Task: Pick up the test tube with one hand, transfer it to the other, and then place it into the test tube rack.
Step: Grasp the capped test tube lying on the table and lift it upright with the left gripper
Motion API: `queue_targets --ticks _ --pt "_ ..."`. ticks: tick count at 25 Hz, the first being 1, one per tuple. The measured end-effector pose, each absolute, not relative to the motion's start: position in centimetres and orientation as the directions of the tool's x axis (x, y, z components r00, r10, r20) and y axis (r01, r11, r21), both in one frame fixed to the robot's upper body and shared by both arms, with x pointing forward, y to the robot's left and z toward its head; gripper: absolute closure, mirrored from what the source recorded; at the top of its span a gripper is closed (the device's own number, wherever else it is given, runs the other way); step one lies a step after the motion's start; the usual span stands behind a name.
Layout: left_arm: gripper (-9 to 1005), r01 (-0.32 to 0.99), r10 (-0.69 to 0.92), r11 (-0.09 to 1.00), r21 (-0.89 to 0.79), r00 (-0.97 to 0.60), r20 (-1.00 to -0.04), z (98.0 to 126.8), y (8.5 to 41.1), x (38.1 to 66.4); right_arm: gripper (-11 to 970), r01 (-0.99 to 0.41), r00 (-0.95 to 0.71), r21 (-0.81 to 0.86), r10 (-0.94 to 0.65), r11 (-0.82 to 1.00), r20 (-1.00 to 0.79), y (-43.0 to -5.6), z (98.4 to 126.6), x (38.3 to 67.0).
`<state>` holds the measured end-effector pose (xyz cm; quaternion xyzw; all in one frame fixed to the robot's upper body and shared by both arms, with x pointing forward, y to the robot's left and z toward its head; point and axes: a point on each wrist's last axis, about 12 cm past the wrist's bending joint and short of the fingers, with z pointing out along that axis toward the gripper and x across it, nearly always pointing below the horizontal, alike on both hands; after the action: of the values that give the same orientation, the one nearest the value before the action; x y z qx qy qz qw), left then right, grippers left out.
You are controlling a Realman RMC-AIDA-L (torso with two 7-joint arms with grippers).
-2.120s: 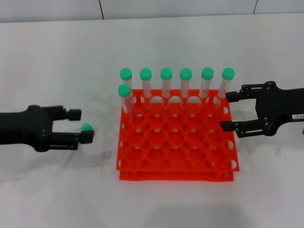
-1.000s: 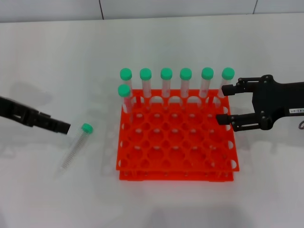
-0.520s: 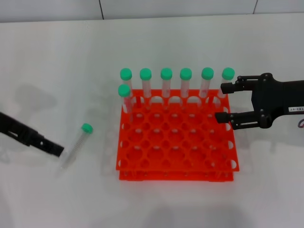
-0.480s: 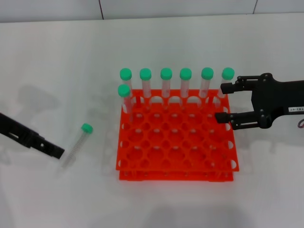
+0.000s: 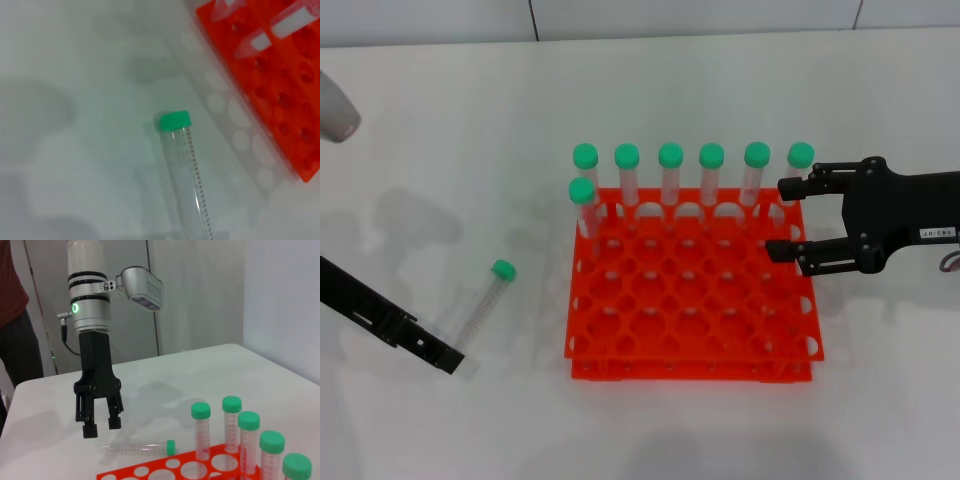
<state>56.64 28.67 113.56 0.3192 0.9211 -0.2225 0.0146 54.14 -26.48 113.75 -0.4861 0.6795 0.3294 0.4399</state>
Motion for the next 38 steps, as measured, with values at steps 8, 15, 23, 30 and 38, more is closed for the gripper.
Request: queue_targets --ticks 8,15,23,30,38 --pt "171 0.591 0.578 0.706 -0.391 -0.799 -0.165 113.0 28.9 56.7 209 -0.950 -0.147 0.027 -0.369 0.311 -0.918 -26.5 113.5 54.1" --pt "199 0.604 0.588 0.698 -0.384 -0.790 -0.173 112.6 28.5 56.8 209 -0.951 -0.142 0.023 -0.370 0.309 -0.918 -26.4 113.5 54.1" --pt "231 0.621 0.601 0.689 -0.373 -0.778 -0.186 112.3 28.2 57.0 208 -0.952 -0.138 0.017 -0.376 0.307 -0.916 -26.2 113.5 54.2" --pt "258 0.629 0.607 0.683 -0.372 -0.772 -0.189 112.2 28.1 57.0 208 -0.951 -0.138 0.016 -0.376 0.308 -0.916 -26.3 113.5 54.2" --pt "290 0.638 0.612 0.681 -0.360 -0.765 -0.199 112.2 27.8 57.3 208 -0.949 -0.138 0.013 -0.377 0.315 -0.916 -26.3 113.5 54.3"
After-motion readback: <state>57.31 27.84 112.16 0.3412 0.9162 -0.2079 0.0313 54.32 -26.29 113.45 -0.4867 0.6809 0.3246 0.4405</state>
